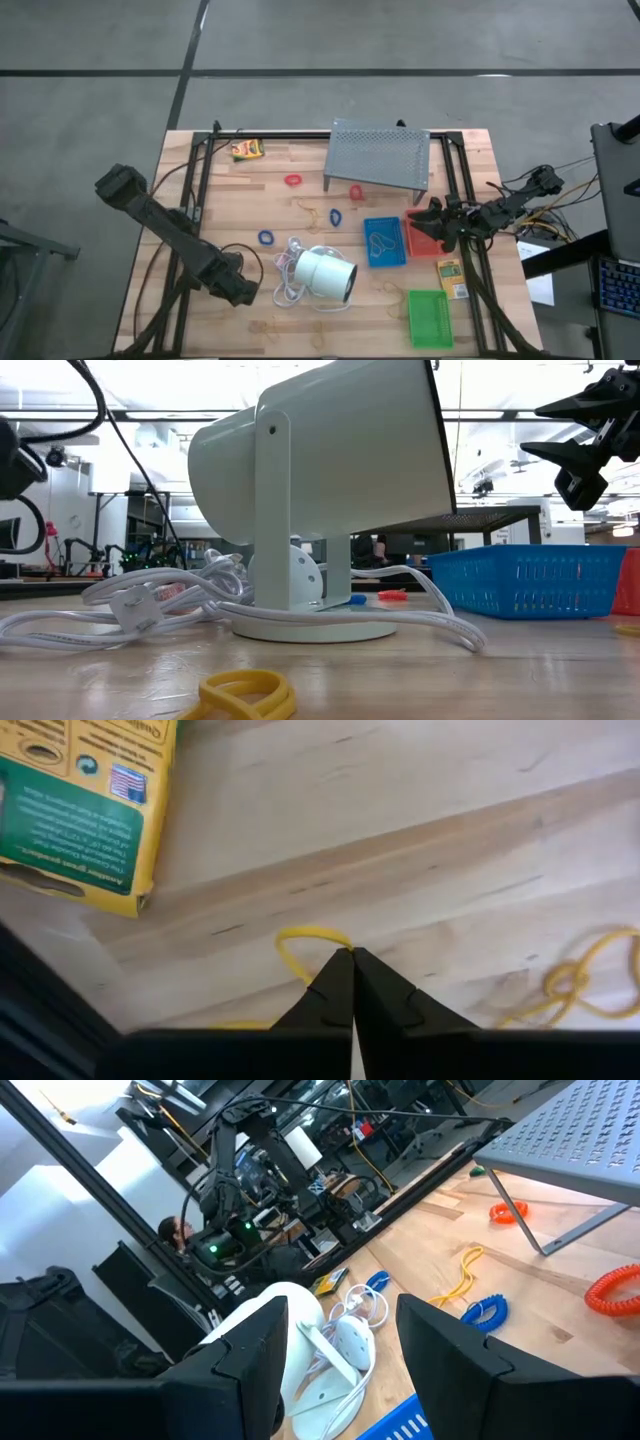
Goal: Pick & Place Office Desk Supplies
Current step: Put the yellow rubber band into the blue bin
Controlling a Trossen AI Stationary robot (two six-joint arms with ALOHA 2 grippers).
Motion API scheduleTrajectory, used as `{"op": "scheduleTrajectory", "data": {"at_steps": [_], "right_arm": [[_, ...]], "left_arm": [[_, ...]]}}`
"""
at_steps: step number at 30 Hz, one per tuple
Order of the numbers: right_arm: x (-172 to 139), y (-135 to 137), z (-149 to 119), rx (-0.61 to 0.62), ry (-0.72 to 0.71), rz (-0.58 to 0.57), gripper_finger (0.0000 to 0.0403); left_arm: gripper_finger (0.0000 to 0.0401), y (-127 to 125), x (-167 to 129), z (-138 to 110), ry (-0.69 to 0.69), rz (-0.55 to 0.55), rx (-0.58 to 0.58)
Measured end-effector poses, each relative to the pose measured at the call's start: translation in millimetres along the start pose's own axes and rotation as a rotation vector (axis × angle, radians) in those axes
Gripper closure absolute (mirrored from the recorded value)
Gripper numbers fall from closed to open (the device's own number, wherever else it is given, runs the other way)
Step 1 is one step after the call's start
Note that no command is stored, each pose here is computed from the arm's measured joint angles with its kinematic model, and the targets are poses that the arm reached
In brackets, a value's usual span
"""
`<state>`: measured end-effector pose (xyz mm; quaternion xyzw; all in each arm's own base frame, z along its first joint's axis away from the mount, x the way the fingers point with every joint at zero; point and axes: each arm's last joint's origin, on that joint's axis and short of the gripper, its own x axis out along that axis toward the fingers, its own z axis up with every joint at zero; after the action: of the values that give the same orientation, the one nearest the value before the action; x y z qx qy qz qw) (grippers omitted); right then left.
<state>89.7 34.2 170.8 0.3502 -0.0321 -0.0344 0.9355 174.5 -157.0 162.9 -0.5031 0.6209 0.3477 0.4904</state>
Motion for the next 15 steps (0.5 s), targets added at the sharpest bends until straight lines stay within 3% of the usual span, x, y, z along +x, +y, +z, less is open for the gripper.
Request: {"op": "scheduleTrajectory", "data": {"at_steps": [15], "right_arm": [[0, 0, 0, 0.0, 0.0, 0.0, 0.0218]], "left_arm": [[0.0399, 18, -41, 9, -0.268, -0.193, 0.016]]}}
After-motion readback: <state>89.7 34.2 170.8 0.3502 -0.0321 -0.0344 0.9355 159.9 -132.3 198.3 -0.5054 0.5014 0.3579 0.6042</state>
